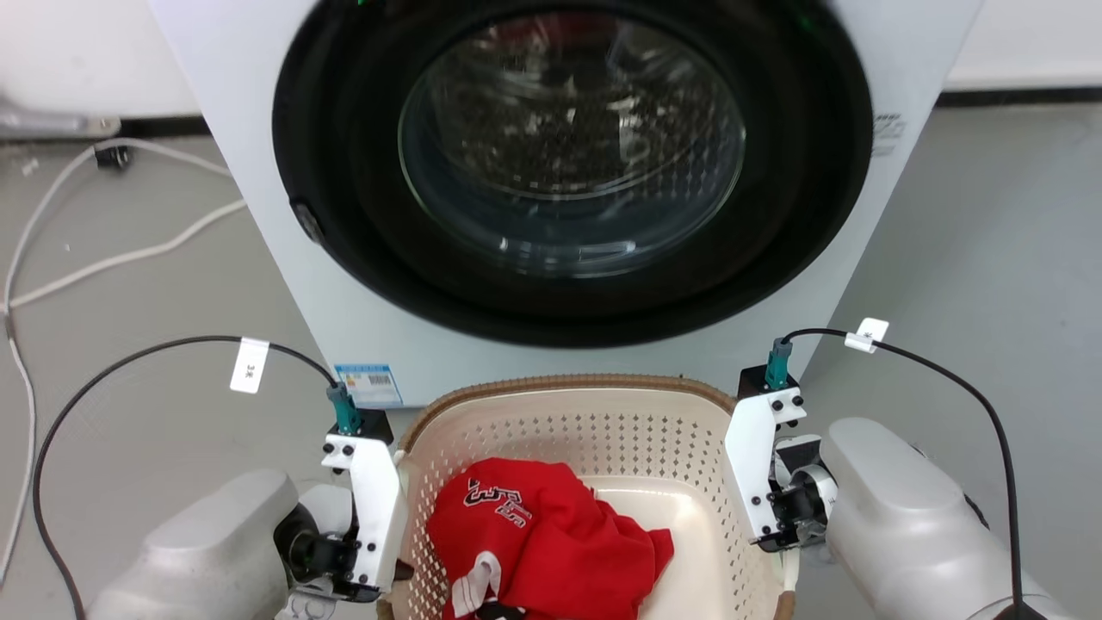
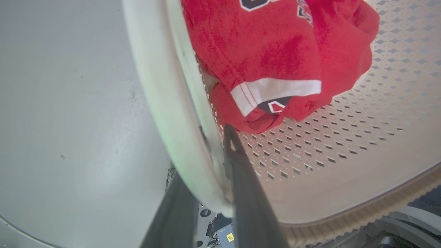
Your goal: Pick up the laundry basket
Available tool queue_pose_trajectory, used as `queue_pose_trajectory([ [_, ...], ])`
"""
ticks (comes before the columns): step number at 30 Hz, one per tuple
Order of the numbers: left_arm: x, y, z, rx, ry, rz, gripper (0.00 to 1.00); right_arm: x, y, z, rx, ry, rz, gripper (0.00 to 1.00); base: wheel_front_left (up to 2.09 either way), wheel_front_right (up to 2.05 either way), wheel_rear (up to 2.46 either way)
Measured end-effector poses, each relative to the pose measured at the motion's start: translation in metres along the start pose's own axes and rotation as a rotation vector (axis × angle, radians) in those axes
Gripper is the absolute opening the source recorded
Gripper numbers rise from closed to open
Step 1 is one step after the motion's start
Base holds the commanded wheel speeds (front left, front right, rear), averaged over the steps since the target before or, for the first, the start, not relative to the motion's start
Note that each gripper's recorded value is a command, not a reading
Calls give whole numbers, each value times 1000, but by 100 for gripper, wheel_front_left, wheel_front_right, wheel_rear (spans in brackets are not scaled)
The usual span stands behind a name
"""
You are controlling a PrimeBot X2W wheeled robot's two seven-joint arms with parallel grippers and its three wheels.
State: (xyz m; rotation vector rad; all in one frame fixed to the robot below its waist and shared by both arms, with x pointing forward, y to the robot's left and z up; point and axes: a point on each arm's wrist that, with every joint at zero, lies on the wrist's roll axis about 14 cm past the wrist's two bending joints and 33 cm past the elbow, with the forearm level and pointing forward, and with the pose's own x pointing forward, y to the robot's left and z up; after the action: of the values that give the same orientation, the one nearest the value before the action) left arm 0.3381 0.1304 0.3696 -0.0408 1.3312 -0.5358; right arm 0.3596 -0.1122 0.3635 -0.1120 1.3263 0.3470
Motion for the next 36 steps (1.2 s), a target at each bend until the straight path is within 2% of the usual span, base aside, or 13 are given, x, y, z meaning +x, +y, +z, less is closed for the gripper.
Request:
queue_pose_trajectory([
  [10,-13,-10,-10,-4,29,-3,0,-24,3,-9,28,-14,7,0,0,0,0],
  [36,-6,-12,-18,-34,76,-21,0,-17,2,-16,42,48,13,0,0,0,0],
])
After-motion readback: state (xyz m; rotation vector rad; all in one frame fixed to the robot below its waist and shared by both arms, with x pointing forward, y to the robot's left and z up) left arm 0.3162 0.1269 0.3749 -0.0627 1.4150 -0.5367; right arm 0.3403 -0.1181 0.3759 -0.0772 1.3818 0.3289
